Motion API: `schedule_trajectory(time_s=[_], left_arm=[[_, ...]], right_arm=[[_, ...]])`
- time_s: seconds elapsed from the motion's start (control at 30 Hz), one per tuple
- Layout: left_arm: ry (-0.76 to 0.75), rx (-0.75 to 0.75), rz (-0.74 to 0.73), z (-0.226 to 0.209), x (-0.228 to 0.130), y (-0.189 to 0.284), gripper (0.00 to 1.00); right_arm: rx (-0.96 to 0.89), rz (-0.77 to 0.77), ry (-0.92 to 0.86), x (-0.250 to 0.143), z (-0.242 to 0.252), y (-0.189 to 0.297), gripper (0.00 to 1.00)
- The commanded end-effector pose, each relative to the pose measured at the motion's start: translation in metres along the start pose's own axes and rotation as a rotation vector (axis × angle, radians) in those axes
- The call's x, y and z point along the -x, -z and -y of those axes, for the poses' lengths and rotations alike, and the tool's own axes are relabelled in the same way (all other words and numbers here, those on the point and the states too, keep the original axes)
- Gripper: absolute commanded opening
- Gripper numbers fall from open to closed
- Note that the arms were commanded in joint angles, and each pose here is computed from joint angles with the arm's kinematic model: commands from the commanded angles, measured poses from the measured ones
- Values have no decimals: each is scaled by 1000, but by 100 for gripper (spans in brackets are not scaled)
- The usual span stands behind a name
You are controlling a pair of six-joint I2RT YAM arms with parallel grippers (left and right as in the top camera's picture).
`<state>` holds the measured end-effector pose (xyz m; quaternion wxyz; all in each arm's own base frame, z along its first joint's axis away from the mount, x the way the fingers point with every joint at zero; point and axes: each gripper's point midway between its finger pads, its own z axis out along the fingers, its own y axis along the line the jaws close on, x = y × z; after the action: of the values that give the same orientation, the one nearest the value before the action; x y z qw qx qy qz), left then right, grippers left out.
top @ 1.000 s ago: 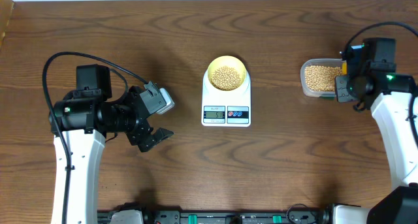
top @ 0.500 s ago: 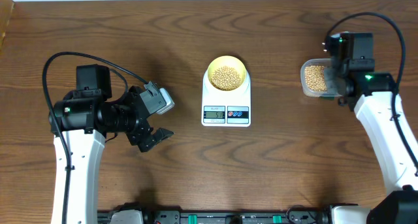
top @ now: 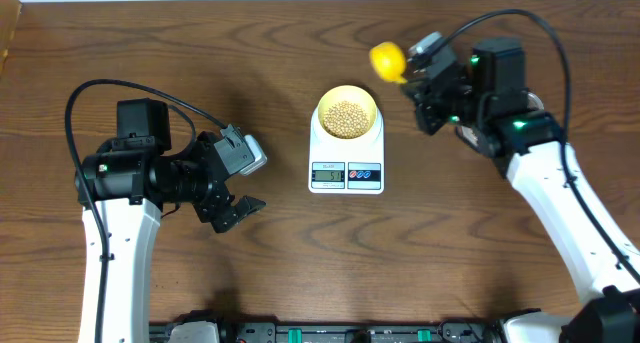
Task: Scoop item into bowl and weigh 50g on scale
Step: 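Lift the scoop and carry it left over the yellow bowl, then tilt the scoop over the bowl with the right gripper to pour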
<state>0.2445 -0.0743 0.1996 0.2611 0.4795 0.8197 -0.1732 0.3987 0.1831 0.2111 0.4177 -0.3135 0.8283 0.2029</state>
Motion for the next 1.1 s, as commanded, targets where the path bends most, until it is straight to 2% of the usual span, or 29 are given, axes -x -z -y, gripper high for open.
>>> schedule_trajectory(time_s=[0.0,0.2,0.43,1.07], left_arm=[[-15,-4,-7,2,-2,-1,98],[-15,-4,-7,2,-2,-1,98],[-15,-4,-8,2,-2,-1,98],[-15,-4,-7,2,-2,-1,98]], right_arm=[[94,-38,-15,-11,-21,-21,1],[141,-107,16,-34,-35,-50,1],[75,-172,124,-52,-31,-71,1],[36,-272,215,-82,-31,-95,1]])
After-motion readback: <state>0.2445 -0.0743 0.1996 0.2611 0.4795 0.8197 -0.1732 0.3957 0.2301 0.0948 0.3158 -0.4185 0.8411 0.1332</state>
